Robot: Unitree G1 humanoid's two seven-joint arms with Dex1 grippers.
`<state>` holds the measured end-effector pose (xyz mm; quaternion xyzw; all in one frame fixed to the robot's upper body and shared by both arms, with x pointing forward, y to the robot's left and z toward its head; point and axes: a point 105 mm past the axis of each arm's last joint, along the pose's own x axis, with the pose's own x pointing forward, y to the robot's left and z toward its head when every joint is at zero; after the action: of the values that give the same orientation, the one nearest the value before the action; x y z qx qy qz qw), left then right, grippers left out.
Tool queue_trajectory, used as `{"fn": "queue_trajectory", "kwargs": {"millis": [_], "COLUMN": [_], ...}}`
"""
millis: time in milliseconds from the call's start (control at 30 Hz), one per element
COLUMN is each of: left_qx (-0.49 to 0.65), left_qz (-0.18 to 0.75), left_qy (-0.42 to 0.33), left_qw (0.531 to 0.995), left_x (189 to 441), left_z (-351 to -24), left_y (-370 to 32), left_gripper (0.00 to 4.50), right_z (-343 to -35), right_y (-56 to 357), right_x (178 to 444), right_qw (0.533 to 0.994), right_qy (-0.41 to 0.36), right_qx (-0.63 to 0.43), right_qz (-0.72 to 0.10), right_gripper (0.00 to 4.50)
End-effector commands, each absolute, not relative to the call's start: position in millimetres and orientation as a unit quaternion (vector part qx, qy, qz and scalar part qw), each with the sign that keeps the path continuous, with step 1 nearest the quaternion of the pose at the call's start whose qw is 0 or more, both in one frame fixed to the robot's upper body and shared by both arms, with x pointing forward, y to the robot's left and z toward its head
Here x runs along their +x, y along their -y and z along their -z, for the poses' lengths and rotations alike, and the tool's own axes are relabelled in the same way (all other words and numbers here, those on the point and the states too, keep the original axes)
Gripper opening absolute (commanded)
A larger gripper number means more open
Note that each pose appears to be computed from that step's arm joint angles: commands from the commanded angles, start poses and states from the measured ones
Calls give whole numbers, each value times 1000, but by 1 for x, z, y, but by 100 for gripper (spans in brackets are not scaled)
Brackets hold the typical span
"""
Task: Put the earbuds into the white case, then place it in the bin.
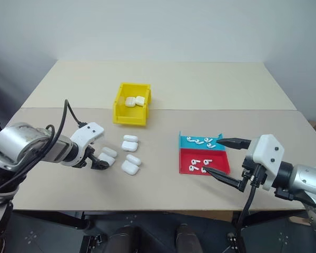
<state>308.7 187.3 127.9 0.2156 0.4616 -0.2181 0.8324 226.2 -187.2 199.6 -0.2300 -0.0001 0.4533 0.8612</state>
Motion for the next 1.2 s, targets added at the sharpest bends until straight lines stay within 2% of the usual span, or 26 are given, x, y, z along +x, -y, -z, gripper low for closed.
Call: {"fn": "queue_trajectory", "kwargs": {"millis": [33,367,700,733,800,867,1100,1200], "left_qx": [213,198,195,195,196,198,212,225], "left_qz": [217,220,205,204,202,187,175,199], "left_qy": [-461,-487,-502,-500,-496,-492,-459,-403], "left_qw": [833,822,817,819,821,827,845,865], "left_x": [316,323,316,316,315,317,312,303], "left_z": [-133,-127,-111,-111,-113,-116,-133,-151], "left_y": [-183,-172,-175,-174,-175,-181,-196,-202], "left_gripper": [450,450,450,412,375,311,311,311], "right_z": [-206,-204,-202,-202,-203,-202,-203,-203], "right_y": [182,180,179,180,180,180,181,182], "right_x": [222,219,220,220,220,220,222,224], "right_qw": [859,861,862,862,862,861,862,862], "right_qy": [17,21,22,22,22,22,22,23], "right_qx": [-237,-234,-234,-234,-236,-236,-236,-236], "right_qz": [-453,-451,-448,-448,-449,-449,-449,-448], "right_gripper": [447,447,447,450,450,450,450,450]}}
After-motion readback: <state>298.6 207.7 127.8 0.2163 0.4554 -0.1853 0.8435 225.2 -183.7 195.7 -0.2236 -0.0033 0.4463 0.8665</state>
